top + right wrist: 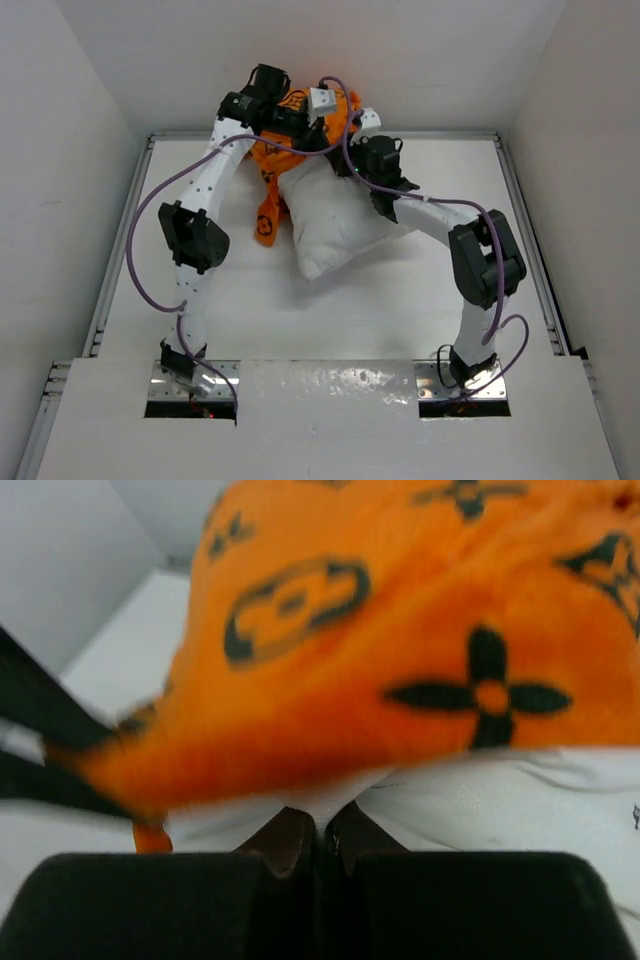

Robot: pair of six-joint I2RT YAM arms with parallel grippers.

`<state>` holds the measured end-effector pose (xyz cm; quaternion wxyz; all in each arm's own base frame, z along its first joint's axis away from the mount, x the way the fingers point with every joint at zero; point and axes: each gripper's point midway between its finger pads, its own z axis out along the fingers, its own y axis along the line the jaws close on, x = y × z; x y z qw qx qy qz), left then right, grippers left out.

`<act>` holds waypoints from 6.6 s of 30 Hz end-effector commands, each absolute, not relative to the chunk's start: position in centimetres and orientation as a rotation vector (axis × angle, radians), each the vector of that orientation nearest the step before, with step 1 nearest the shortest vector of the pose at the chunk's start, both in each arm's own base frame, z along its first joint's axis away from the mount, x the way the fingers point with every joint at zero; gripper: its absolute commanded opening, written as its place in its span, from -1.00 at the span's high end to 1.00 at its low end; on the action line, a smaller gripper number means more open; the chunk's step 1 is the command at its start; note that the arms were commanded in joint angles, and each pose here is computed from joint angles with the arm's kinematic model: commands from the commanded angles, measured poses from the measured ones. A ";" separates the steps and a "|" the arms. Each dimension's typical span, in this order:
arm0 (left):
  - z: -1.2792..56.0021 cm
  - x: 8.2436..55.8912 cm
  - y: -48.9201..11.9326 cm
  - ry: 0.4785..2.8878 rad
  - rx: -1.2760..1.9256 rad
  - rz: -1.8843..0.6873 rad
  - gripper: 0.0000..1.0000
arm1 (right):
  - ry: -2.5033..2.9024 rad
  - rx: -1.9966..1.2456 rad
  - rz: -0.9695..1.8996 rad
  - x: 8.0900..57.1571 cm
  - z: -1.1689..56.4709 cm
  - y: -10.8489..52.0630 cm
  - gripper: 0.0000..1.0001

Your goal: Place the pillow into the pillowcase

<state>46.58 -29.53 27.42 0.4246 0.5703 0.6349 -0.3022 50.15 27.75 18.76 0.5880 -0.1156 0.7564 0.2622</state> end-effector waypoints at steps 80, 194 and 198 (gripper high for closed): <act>11.1 39.6 -12.9 2.150 1.095 -0.930 1.00 | 2.298 -0.354 0.912 44.7 5.9 18.1 1.00; 82.8 28.0 -5.8 0.048 0.288 0.019 1.00 | 0.487 -0.217 0.346 29.0 80.4 14.1 1.00; 82.1 30.2 -4.2 0.253 0.323 0.065 1.00 | 0.681 -0.238 0.382 28.8 68.7 14.2 1.00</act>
